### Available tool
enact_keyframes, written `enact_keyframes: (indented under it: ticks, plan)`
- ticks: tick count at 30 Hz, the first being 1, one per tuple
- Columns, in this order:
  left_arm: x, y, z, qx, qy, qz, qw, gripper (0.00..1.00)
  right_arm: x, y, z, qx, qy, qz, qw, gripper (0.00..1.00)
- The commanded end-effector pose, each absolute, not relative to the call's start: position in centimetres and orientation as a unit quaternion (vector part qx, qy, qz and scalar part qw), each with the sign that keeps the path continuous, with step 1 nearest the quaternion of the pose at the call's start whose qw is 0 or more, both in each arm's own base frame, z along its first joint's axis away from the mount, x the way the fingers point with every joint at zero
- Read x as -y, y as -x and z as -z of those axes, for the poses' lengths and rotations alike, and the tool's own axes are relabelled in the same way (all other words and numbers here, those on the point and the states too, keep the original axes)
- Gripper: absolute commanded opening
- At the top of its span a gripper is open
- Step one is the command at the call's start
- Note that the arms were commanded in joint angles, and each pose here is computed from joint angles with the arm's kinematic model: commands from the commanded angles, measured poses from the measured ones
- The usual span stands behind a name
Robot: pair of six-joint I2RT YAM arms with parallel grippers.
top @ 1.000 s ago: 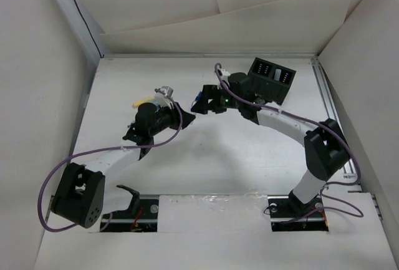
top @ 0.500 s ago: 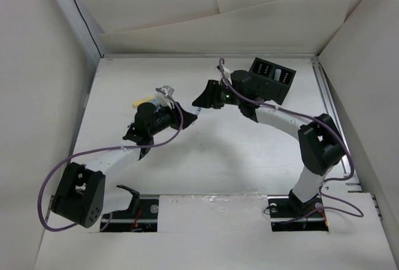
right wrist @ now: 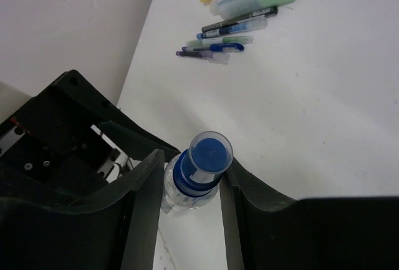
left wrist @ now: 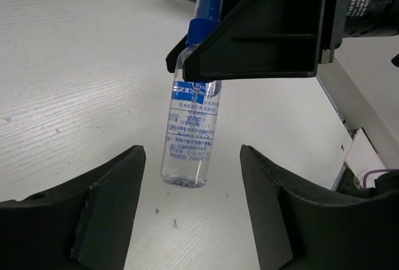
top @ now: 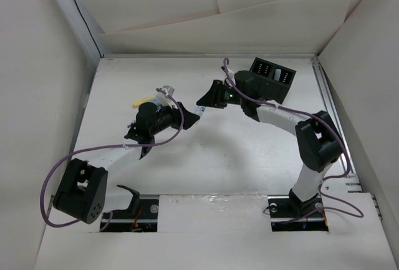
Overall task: Sort the stationery into containers
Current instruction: Place the stationery in the storage box.
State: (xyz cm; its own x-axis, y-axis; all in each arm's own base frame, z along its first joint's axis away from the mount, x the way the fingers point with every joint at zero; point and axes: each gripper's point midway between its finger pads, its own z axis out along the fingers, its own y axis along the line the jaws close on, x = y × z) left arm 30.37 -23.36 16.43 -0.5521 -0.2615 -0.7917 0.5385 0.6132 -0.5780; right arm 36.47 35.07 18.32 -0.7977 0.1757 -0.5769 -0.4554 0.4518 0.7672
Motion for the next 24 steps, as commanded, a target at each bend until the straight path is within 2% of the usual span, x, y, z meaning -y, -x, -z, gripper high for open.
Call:
enact_keyframes:
  ticks: [1, 4, 8, 13, 16, 18, 21, 24]
  plan:
    - [23.3, -30.6, -19.1, -0.737, -0.097, 0.44, 0.505, 0.6, -33.4, -38.1, -22.0, -0.766, 0.084, -0.523, 0.365, 0.18]
    - [23.3, -30.5, -19.4, -0.734, -0.095, 0.443, 0.506, 0.66, -32.0, -39.2, -21.6, -0.769, 0.069, -0.515, 0.371, 0.17]
    - [23.0, -30.3, -19.7, -0.731, -0.093, 0.441, 0.512, 0.8, -28.8, -40.9, -23.1, -0.765, 0.044, -0.497, 0.408, 0.15]
    - [22.7, -30.3, -20.1, -0.728, -0.087, 0.437, 0.521, 0.82, -21.7, -44.2, -25.2, -0.762, -0.007, -0.451, 0.464, 0.15]
    - [22.7, -30.3, -20.1, -0.728, -0.084, 0.439, 0.519, 0.82, -14.5, -46.8, -27.2, -0.763, -0.065, -0.38, 0.52, 0.15]
    - [22.7, -30.2, -20.1, -0.729, -0.081, 0.442, 0.517, 0.82, -8.0, -48.9, -27.8, -0.765, -0.145, -0.286, 0.559, 0.15]
    - [22.8, -30.3, -19.9, -0.732, -0.073, 0.446, 0.51, 0.83, 0.3, -50.0, -28.2, -0.751, -0.248, -0.156, 0.591, 0.15]
    - [23.0, -30.1, -19.9, -0.732, -0.073, 0.451, 0.505, 0.86, 4.9, -50.1, -28.3, -0.729, -0.308, -0.071, 0.607, 0.15]
